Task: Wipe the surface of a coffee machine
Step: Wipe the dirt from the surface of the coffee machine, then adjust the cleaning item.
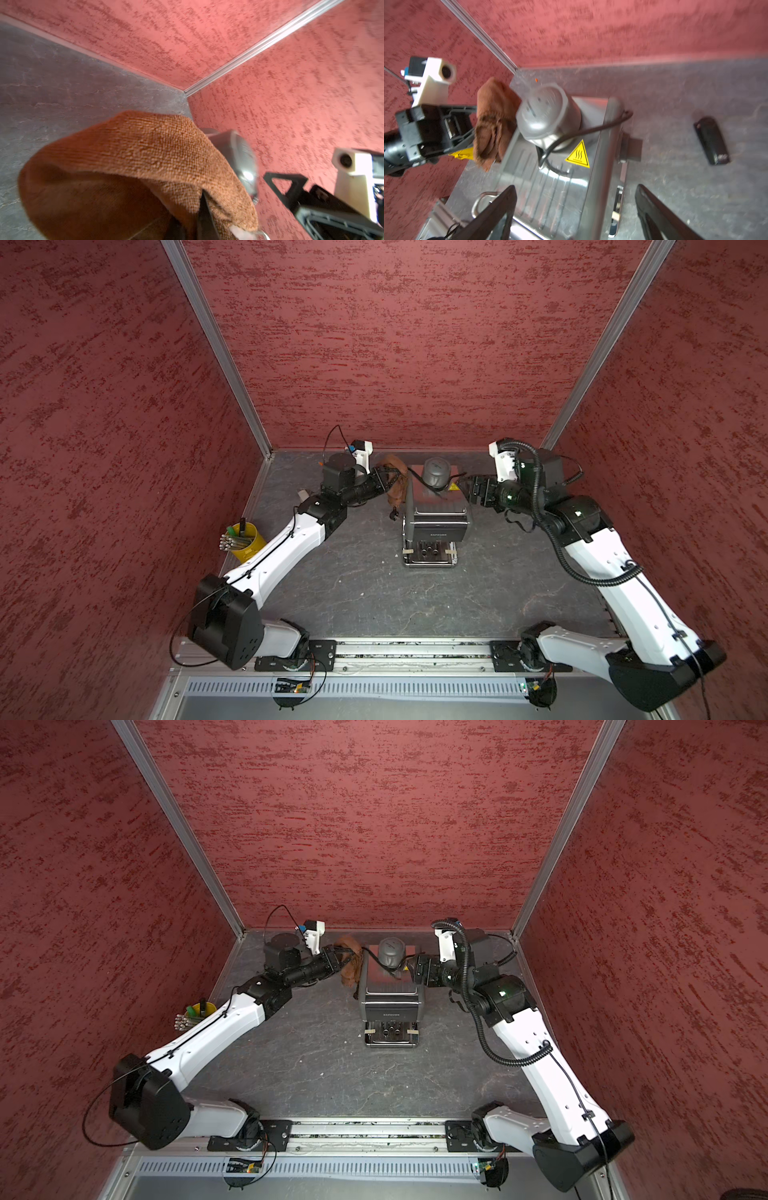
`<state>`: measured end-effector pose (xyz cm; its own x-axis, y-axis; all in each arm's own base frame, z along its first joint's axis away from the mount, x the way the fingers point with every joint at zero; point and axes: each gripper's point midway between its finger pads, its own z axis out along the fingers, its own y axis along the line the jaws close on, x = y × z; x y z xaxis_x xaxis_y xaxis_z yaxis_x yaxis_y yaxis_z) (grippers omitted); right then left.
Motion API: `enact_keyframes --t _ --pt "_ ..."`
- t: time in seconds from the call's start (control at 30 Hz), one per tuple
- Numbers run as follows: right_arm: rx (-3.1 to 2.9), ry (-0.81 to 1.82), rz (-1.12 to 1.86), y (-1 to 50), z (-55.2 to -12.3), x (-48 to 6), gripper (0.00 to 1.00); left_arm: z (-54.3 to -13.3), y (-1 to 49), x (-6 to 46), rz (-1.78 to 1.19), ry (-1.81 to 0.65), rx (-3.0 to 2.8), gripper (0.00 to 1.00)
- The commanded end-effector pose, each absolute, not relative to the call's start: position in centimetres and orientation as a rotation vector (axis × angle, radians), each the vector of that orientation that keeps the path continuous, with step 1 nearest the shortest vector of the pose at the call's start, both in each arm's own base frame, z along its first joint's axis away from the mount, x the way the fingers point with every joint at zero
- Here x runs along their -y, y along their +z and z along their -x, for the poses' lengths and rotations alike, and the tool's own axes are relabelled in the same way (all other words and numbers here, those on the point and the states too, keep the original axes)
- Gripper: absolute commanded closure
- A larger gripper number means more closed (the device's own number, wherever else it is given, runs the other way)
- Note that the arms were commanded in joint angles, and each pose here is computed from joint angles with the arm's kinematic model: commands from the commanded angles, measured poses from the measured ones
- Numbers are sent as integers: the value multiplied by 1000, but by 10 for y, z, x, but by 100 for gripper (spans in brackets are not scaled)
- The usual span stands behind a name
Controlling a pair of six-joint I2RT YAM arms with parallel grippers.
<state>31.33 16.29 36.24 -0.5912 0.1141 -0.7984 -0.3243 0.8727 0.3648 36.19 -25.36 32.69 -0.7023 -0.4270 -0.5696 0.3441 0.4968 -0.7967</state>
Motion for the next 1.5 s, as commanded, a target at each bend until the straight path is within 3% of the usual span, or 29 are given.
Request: enact_keyframes --t 0.0,0.43,0.77,1.03,1.3,1.47 --pt "-2049 554 228 384 -311 -161 10 -339 344 245 3 -1300 -1960 100" --pt "-1445 1224 732 475 -230 -240 9 -225 456 256 -527 -1653 -1594 100" --pt "-1357 1329 812 484 -207 -257 9 -191 486 279 -682 -1851 -1414 100" --pt "-1382 1347 893 470 -195 -277 16 -194 491 292 -686 -1892 -1404 100" --pt "-1421 1316 933 457 -195 -290 35 -197 495 293 -668 -1923 -1389 100" --pt "-1411 1317 933 459 -196 -291 59 -199 491 295 -659 -1929 -1406 100"
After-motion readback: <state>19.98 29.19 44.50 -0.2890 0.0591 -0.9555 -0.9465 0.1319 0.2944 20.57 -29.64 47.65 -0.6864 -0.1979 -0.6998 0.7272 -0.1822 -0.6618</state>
